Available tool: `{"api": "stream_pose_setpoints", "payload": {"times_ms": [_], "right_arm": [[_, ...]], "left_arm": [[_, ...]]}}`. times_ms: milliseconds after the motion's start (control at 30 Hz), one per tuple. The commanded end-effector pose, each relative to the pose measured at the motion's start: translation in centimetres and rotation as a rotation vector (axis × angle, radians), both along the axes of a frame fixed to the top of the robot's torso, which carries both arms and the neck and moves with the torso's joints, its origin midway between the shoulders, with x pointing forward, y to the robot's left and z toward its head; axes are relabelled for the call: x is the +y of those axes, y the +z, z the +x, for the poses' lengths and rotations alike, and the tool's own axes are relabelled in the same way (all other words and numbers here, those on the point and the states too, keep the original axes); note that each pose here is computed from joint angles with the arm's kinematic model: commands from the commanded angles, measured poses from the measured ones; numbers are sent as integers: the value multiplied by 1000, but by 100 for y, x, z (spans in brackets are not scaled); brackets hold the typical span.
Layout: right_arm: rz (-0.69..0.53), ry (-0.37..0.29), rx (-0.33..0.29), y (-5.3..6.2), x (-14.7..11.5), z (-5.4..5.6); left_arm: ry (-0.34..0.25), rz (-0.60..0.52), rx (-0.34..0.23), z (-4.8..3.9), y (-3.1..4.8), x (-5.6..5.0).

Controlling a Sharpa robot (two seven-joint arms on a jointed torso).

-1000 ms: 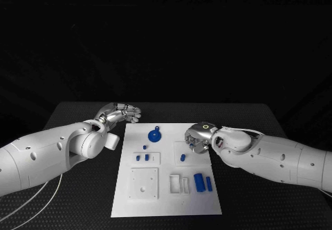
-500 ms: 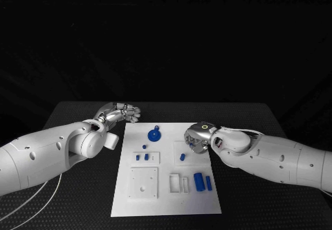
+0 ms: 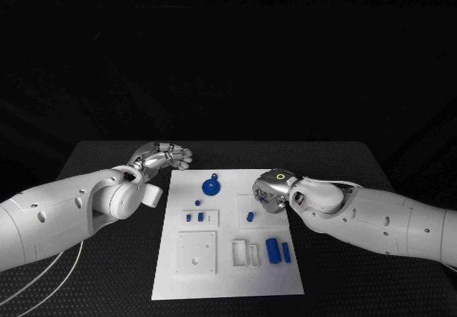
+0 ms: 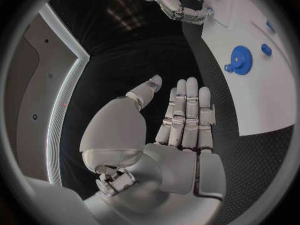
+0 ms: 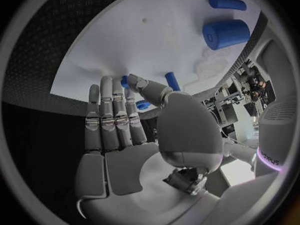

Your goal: Assemble the parts on the task board

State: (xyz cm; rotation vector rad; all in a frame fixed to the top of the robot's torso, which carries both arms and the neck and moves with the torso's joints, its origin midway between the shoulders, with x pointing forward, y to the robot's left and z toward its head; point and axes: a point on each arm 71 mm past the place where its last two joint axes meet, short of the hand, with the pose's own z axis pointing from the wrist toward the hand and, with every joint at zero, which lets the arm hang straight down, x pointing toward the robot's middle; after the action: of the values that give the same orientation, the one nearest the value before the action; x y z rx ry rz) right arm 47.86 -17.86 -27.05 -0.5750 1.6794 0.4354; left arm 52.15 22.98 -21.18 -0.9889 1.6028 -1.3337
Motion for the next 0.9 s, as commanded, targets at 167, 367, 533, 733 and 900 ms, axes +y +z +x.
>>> {"api": "stream_pose_setpoints", "payload": {"times_ms": [167, 367, 533, 733, 900], "right_arm": [[-41, -8, 38, -156, -58, -74], [-23, -8, 25, -137, -66, -78], [-8, -7, 14, -108, -67, -84], [7, -11, 10, -69, -60, -71], [18, -11, 6, -30, -52, -60]], "left_arm": [[-12, -8, -3, -3, 11, -21], [-11, -8, -3, -1, 10, -16], [-10, -7, -3, 0, 9, -13], [-7, -6, -3, 6, 7, -3], [-6, -5, -1, 7, 6, 0]]}}
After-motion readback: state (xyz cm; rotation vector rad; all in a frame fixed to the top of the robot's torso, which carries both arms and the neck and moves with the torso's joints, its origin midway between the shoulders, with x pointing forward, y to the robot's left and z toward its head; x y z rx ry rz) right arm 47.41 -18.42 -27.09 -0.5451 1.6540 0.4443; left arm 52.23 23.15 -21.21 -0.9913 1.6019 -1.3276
